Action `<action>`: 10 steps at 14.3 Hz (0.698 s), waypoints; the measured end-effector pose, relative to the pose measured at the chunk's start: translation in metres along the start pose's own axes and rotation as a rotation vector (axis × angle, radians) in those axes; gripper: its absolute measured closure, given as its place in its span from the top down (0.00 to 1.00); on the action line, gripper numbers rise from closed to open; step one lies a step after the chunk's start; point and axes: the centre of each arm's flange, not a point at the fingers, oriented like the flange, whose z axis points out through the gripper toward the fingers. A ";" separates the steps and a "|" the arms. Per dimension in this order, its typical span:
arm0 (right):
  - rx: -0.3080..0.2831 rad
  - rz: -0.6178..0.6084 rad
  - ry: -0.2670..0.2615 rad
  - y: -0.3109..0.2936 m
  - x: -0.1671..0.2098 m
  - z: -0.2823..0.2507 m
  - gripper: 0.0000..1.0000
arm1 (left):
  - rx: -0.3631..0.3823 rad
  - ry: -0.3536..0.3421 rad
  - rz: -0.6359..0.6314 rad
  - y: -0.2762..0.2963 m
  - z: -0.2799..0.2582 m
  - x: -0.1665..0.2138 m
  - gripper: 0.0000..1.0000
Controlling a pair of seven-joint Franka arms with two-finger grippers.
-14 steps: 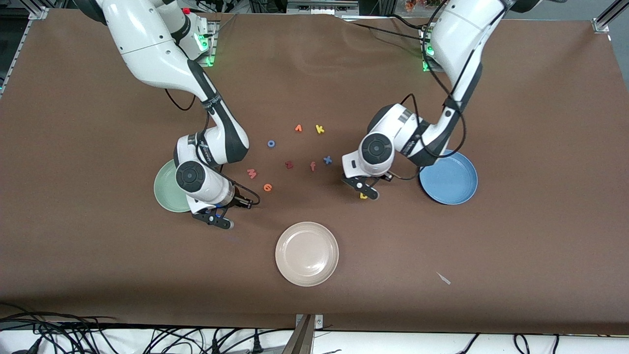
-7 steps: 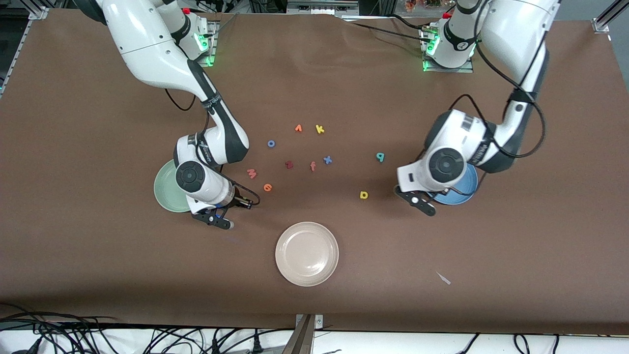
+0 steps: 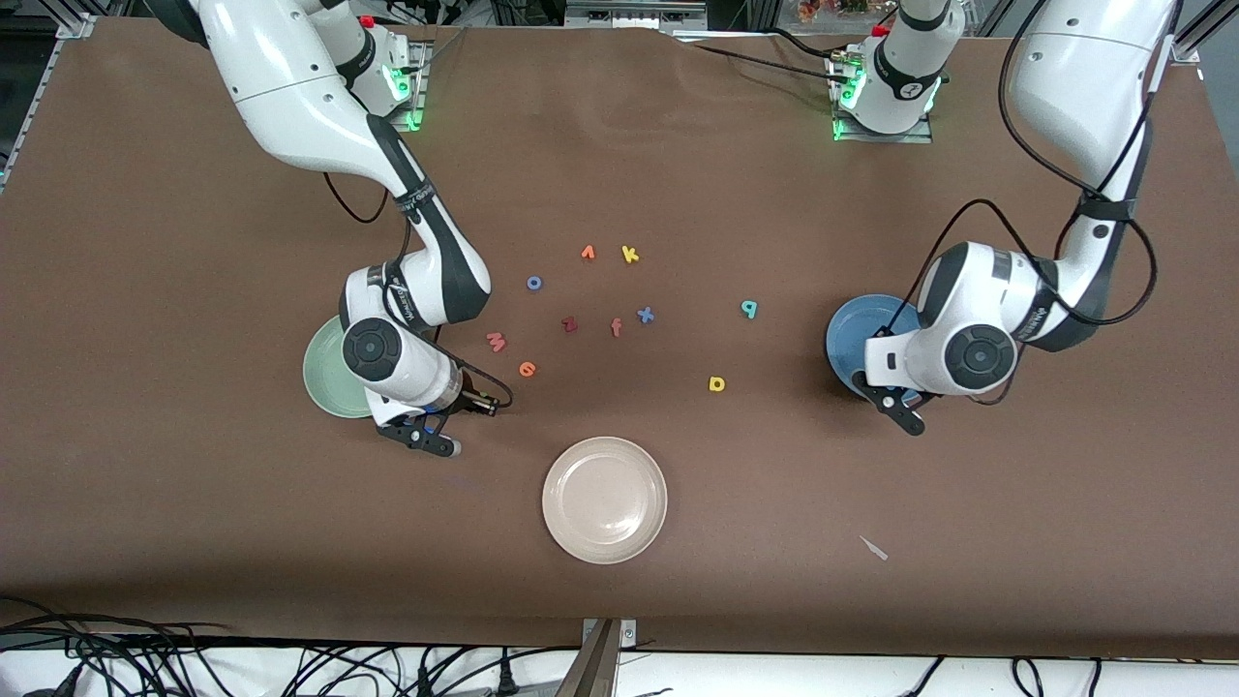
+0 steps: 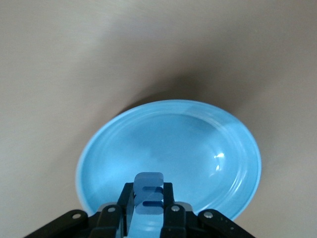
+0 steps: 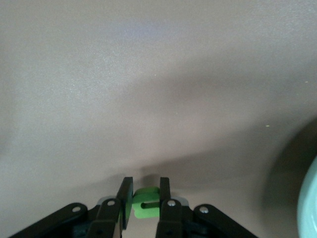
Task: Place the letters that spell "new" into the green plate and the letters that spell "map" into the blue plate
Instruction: 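Open the left gripper over the blue plate while the right gripper carries c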
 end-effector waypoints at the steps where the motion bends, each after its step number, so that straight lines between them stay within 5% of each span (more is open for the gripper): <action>1: -0.010 -0.013 -0.014 0.000 0.001 -0.004 0.26 | -0.001 0.005 0.005 0.004 0.010 -0.001 0.27; 7: -0.066 -0.114 -0.079 0.027 0.017 -0.046 0.26 | -0.007 0.016 -0.001 0.002 0.028 -0.007 0.28; 10: -0.110 -0.167 -0.117 0.060 0.030 -0.058 0.26 | -0.008 0.016 -0.001 0.003 0.029 -0.007 0.47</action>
